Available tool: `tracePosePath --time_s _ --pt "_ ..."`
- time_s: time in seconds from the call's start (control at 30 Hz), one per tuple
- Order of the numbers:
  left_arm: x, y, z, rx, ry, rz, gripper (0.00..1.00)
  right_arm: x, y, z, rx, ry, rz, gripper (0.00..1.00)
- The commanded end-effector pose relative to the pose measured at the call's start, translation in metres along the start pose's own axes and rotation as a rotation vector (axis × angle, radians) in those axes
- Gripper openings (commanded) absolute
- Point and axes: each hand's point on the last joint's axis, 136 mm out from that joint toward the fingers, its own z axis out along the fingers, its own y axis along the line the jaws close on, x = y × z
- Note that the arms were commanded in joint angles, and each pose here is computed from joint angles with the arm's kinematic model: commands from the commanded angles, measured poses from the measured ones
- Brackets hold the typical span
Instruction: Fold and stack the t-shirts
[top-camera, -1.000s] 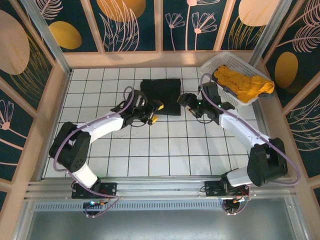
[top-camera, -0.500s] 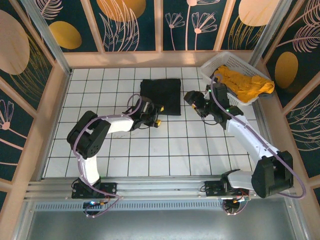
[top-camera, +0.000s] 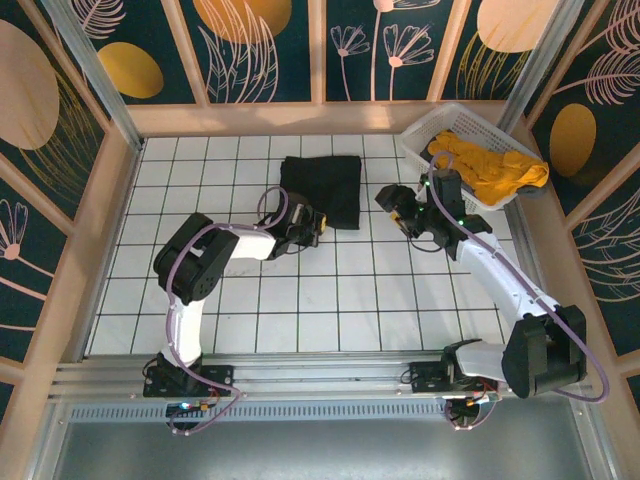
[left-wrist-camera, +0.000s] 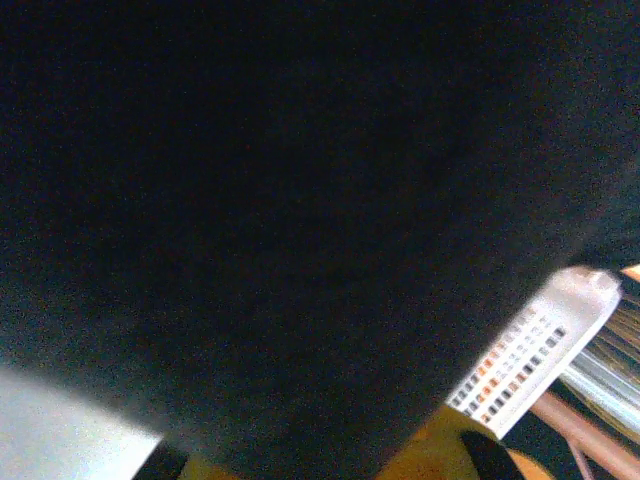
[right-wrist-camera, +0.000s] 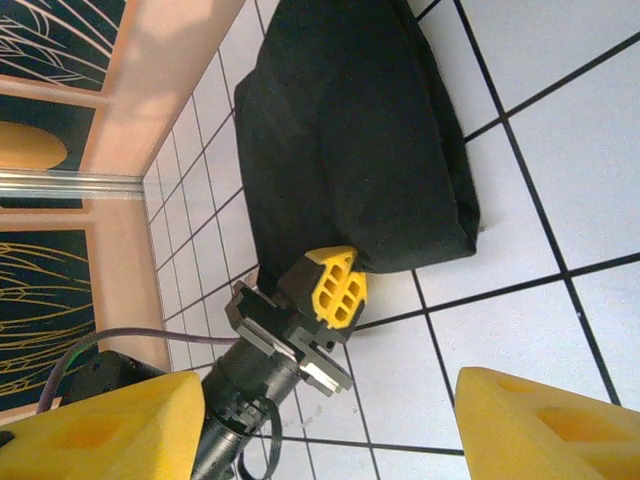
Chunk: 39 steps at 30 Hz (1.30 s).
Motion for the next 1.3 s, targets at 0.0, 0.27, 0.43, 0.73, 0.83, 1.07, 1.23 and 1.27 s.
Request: tracePosePath --time_s 0.0,0.27,0.43,0.73,0.83,1.07,1.23,1.27 --pt "-0.033 -0.033 -0.003 0.103 -0.068 -0.032 0.0 -0.001 0.005 -0.008 -0.025 0.0 0.006 0.67" --pt "-0.145 -0.069 -0.062 0.199 -0.207 0.004 0.0 -0.008 0.01 -0.004 -0.032 0.005 -0.015 0.67" --pt "-0.235 -0.075 -0.104 0.164 -0.313 0.111 0.0 -0.009 0.014 0.004 -0.05 0.027 -0.021 0.67" --pt "-0.345 -0.06 -0.188 0.214 -0.503 0.013 0.0 -0.009 0.012 0.017 -0.052 0.064 -0.03 0.66" --pt "-0.352 -0.063 -0.194 0.219 -0.505 0.027 0.0 -0.009 0.012 0.021 -0.052 0.073 -0.033 0.66" --pt "-0.355 -0.076 -0.177 0.168 -0.428 0.177 0.0 -0.011 0.018 0.027 -0.066 0.094 -0.05 0.66" --pt "-0.358 -0.08 -0.169 0.123 -0.399 0.241 0.0 -0.008 0.025 0.031 -0.109 0.123 -0.067 0.66" --pt "-0.358 -0.081 -0.168 0.118 -0.394 0.251 0.0 -0.008 0.028 0.031 -0.126 0.127 -0.072 0.66"
